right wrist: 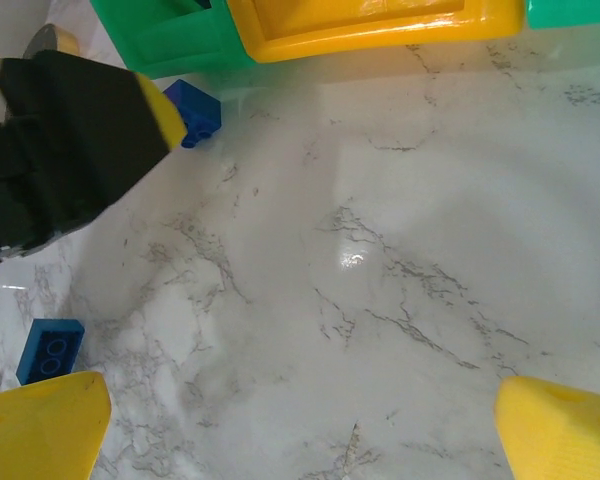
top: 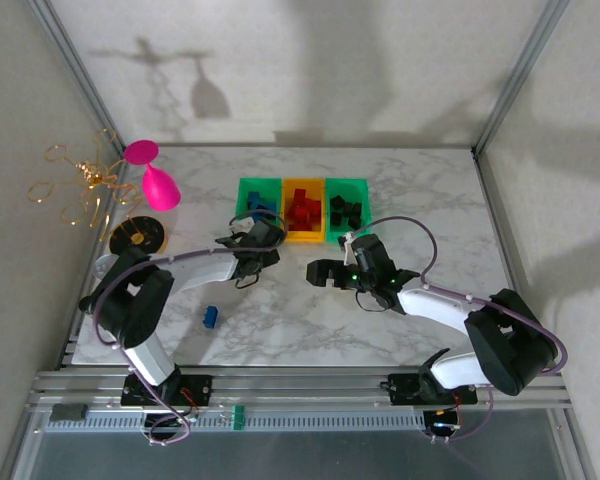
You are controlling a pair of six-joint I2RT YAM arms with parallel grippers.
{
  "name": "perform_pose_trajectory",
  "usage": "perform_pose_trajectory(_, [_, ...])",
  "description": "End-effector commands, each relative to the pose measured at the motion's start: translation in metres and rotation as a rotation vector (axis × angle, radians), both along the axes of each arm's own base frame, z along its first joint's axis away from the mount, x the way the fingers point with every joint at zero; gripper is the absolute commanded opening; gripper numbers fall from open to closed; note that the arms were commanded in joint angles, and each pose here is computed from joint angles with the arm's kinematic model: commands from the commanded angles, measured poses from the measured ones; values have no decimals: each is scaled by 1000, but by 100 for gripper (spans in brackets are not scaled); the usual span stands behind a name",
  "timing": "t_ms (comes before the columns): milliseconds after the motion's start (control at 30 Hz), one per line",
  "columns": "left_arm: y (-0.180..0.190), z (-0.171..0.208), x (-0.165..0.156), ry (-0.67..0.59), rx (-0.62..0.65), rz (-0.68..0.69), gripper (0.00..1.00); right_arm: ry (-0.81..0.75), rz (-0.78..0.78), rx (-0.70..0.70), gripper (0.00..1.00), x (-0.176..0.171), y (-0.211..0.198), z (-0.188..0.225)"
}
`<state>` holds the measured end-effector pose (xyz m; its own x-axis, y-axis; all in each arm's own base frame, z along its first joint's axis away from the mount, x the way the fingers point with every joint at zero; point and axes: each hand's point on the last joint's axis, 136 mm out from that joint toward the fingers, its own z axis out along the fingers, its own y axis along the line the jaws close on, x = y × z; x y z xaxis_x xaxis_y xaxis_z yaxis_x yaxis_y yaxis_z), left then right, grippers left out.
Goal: Sort the legos into containers by color
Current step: Pick up the lego from the center of the table.
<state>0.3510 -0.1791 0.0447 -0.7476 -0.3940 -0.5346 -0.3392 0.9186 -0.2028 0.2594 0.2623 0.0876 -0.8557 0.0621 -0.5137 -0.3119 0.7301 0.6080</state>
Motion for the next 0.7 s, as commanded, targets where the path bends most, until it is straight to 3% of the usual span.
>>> perform_pose_trajectory(0, [-2, 8, 20, -68, 6, 63, 68, -35, -2, 20, 99, 6, 1, 12])
perform_pose_trajectory(300, [12, -12, 37, -65, 88, 129, 61, -38, -16, 10, 99, 7, -6, 12])
perform_pose_trajectory(667, [16, -17, 45, -65, 113, 124, 46, -36, -12, 18, 99, 9, -4, 13])
